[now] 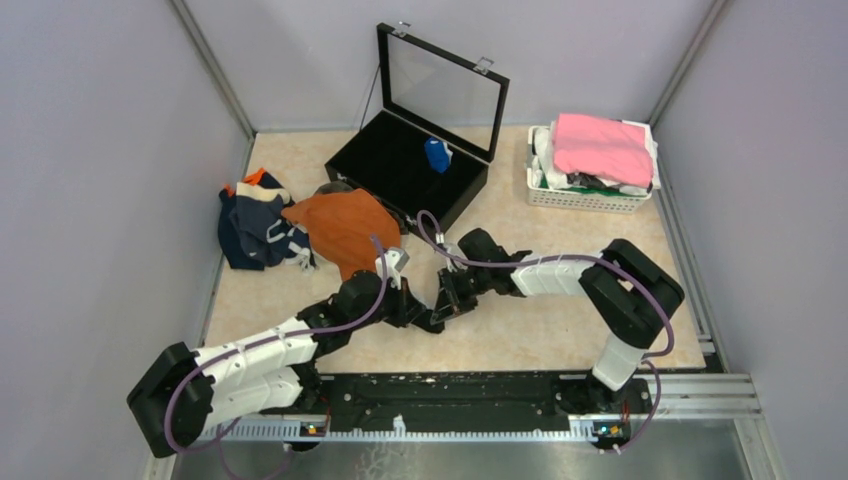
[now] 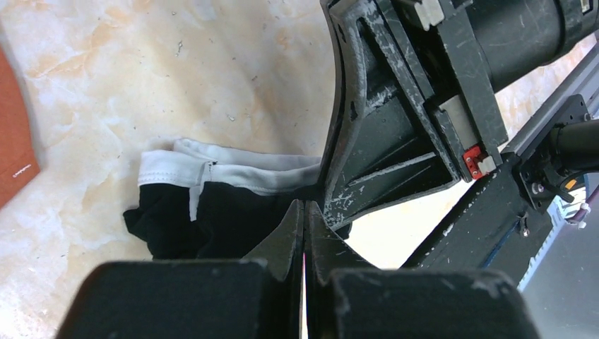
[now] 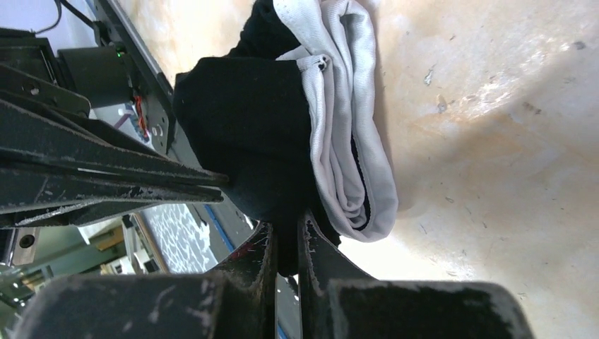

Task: Roll the underwear
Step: Roll the underwear to the center of the board.

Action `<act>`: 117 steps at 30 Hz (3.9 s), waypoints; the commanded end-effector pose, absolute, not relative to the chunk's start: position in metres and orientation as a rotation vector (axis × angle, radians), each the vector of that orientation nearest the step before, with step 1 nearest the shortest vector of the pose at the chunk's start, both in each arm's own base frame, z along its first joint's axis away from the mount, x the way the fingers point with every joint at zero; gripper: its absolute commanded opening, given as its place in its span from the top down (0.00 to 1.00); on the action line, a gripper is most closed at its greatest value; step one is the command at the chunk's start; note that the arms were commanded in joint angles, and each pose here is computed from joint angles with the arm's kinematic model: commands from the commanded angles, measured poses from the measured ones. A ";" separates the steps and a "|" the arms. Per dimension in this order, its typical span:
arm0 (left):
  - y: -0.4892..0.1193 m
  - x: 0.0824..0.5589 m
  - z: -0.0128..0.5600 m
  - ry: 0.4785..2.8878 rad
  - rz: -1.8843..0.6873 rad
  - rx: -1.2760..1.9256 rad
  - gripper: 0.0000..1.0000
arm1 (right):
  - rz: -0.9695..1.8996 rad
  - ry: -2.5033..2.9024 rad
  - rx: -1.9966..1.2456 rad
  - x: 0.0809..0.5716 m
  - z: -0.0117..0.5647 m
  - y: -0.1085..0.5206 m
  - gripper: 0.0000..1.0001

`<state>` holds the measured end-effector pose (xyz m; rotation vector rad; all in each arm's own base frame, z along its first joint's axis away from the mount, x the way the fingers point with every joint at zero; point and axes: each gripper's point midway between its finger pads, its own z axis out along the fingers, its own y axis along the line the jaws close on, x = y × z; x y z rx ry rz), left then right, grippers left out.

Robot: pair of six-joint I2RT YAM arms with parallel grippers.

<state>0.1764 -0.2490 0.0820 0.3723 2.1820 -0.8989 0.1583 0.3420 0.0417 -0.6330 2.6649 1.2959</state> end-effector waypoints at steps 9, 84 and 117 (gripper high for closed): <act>-0.254 0.185 0.092 2.120 -0.903 0.387 1.00 | 1.275 2.692 -0.473 0.184 0.036 0.343 0.95; -0.214 0.195 0.011 2.324 -0.601 0.179 1.00 | 0.748 2.173 -0.229 0.310 0.131 0.223 0.01; -0.219 0.198 0.008 2.332 -0.598 0.194 1.00 | 1.227 2.187 -1.078 0.215 0.038 0.357 0.10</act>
